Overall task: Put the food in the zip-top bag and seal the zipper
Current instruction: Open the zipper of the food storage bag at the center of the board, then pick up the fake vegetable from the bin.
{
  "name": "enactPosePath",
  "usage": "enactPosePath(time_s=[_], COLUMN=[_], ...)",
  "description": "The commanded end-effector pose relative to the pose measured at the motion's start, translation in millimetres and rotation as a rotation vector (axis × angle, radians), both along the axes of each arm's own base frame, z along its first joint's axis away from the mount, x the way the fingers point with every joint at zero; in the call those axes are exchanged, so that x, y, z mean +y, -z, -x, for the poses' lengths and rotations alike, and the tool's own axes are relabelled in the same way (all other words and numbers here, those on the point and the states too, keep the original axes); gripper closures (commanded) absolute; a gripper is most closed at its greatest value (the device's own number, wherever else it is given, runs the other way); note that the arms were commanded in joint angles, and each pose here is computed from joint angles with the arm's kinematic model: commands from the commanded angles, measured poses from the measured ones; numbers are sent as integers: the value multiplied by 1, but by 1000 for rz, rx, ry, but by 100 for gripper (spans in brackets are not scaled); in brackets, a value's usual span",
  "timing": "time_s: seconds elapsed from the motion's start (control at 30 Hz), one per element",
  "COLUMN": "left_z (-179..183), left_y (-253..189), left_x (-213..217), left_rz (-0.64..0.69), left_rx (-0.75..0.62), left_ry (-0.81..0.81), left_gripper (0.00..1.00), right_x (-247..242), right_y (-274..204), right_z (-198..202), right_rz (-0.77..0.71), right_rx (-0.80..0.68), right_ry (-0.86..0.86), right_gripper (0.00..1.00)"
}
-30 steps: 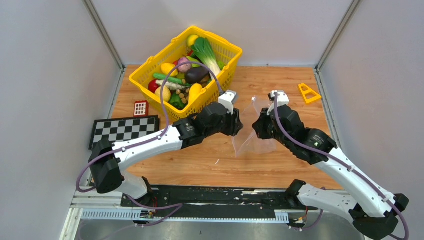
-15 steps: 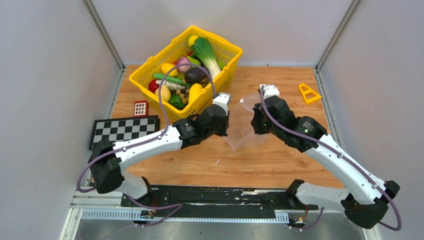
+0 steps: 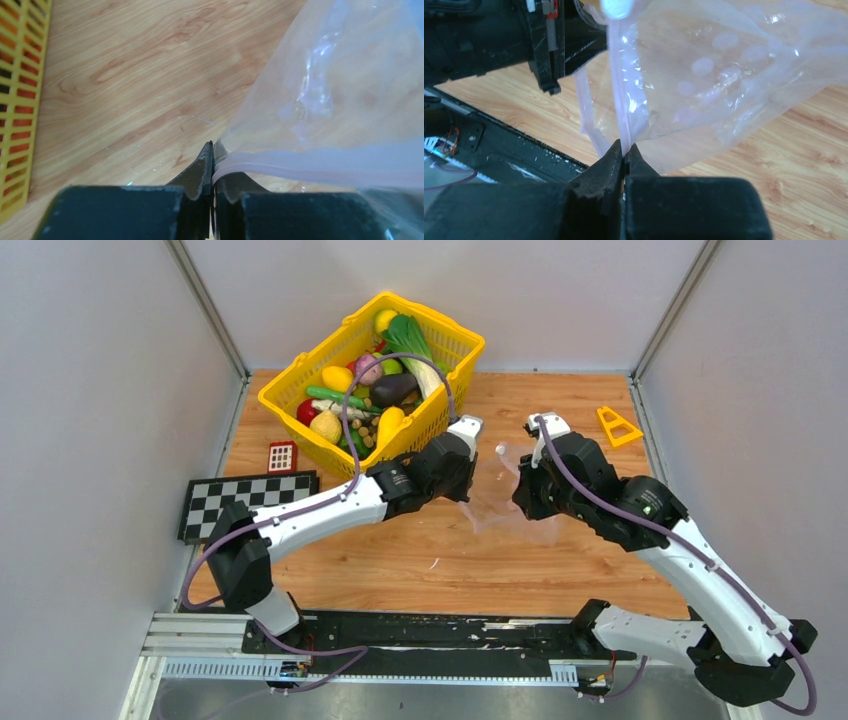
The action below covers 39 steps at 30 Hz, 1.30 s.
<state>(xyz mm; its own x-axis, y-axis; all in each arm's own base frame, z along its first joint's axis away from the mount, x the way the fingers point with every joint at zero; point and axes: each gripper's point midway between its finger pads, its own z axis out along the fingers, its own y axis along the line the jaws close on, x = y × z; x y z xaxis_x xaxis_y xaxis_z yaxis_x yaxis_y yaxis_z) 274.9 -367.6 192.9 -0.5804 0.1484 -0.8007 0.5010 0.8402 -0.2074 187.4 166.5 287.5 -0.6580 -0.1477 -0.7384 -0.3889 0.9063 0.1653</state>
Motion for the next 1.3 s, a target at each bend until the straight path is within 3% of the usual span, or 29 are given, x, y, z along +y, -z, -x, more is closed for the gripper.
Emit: enactPosePath(time_s=[0.0,0.13,0.37,0.47,0.67,0.8,1.27], left_z=[-2,-9,-13,-10,-2,-11,-125], left_y=[-26,-19,-36,-53,-101,-126,-132], left_x=[-24,-12,6,13,31,57,167], left_rz=[63,0,1,15,78,45,-16], left_rx=[-30,-30,-67,-96,-205,-317,-297], left_ry=[107,81,65,70,76,19,-260], left_gripper=[88,68,31,24,13,4,0], right_x=[11,17,27,27,22,22,14], right_y=[11,25,24,27,36,37,38], right_z=[-33,-61,-97,-108,-121,-124,-110], right_rz=[-11,-59,-277,-350,-404,-472,-451], right_rx=[-54,-47,-26,-8,11,40,17], right_ry=[68,133,162,167,216,221,182], right_gripper=[100,100,100,100,100,100,100])
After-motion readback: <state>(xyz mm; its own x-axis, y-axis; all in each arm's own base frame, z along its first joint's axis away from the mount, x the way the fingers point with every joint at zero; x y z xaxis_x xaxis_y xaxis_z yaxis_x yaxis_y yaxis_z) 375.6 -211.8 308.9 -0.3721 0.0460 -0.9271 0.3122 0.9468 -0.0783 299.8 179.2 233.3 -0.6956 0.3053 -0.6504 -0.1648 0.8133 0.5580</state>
